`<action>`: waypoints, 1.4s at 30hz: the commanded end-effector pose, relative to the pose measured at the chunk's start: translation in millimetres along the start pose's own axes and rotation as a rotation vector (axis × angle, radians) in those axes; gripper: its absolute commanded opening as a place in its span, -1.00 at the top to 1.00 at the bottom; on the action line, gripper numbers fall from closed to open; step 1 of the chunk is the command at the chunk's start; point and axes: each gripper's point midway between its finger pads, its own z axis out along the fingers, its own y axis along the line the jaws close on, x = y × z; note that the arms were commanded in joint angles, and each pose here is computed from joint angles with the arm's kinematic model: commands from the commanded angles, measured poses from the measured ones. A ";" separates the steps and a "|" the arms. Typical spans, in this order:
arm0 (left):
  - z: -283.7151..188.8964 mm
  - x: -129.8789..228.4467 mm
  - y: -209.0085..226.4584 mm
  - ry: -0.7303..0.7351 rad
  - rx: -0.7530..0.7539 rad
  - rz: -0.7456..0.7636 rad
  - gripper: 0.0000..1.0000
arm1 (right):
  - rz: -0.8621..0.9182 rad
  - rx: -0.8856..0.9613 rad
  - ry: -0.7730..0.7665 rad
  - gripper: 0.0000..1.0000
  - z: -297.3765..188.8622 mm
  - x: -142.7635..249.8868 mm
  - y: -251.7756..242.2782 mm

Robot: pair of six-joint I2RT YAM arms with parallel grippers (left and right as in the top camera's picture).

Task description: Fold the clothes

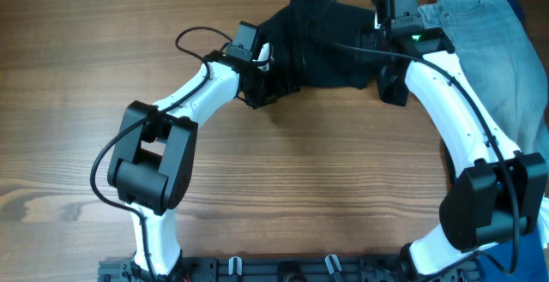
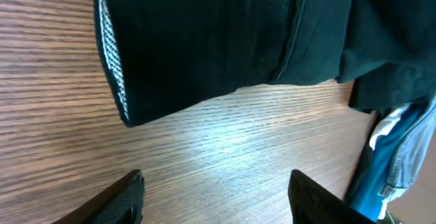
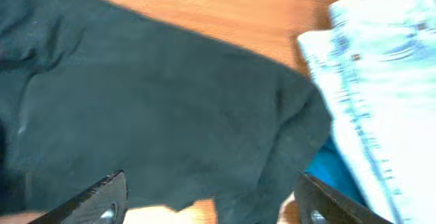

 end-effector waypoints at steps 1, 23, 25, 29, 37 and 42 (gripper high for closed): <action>-0.5 2.5 -7.9 0.021 0.033 0.002 -0.30 | 0.027 0.207 -0.019 -0.73 3.8 -4.9 -42.4; 7.1 -12.4 21.8 0.025 0.026 -0.137 -0.31 | 0.182 0.076 0.102 -0.78 17.4 24.4 -67.4; 4.9 -11.8 16.1 0.044 0.070 -0.140 -0.26 | 0.182 0.062 0.105 -0.78 17.4 24.9 -65.0; -0.9 -26.6 -18.5 0.021 0.240 -0.089 -0.36 | 0.184 0.030 0.108 -0.78 17.7 25.0 -59.5; 2.5 -36.5 -30.4 0.012 0.315 -0.130 -0.24 | 0.181 0.022 0.122 -0.76 15.9 28.3 -58.1; 16.3 -13.2 -19.9 0.147 0.317 -0.229 -0.25 | 0.178 0.021 0.106 -0.76 10.4 24.2 -59.5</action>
